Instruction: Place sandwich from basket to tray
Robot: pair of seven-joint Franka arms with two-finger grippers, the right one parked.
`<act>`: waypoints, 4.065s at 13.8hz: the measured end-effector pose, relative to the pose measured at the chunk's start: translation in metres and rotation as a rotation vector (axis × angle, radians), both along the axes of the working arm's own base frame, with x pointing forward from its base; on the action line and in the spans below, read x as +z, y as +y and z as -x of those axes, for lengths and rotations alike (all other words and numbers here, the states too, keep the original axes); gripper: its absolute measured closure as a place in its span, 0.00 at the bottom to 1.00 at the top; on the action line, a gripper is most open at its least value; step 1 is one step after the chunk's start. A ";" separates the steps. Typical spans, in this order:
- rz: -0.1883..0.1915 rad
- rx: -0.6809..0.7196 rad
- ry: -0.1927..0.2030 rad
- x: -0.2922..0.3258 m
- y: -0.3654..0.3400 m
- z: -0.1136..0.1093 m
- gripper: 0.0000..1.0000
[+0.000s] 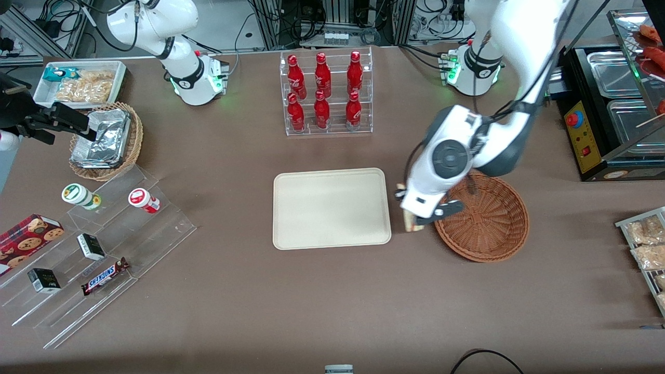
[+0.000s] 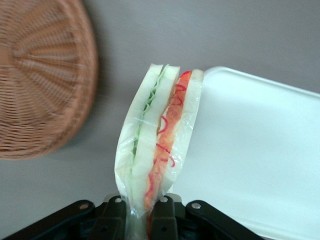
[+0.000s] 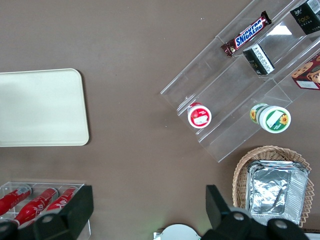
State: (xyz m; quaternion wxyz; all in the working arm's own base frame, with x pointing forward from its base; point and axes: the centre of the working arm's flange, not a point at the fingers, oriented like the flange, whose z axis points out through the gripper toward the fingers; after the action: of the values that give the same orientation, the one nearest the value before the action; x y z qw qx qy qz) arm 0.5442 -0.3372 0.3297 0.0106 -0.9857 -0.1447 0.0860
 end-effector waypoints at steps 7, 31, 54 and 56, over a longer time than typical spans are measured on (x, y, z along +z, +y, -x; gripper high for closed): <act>0.012 -0.056 -0.057 -0.038 -0.122 0.026 0.85; 0.022 -0.025 -0.145 -0.012 -0.183 0.029 0.00; -0.147 -0.161 0.114 0.146 0.179 0.000 0.00; -0.124 -0.198 0.118 0.168 0.197 0.008 0.00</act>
State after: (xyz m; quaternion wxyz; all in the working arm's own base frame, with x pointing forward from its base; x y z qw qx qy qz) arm 0.5358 -0.1404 0.4975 0.0887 -0.9858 -0.0508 0.1333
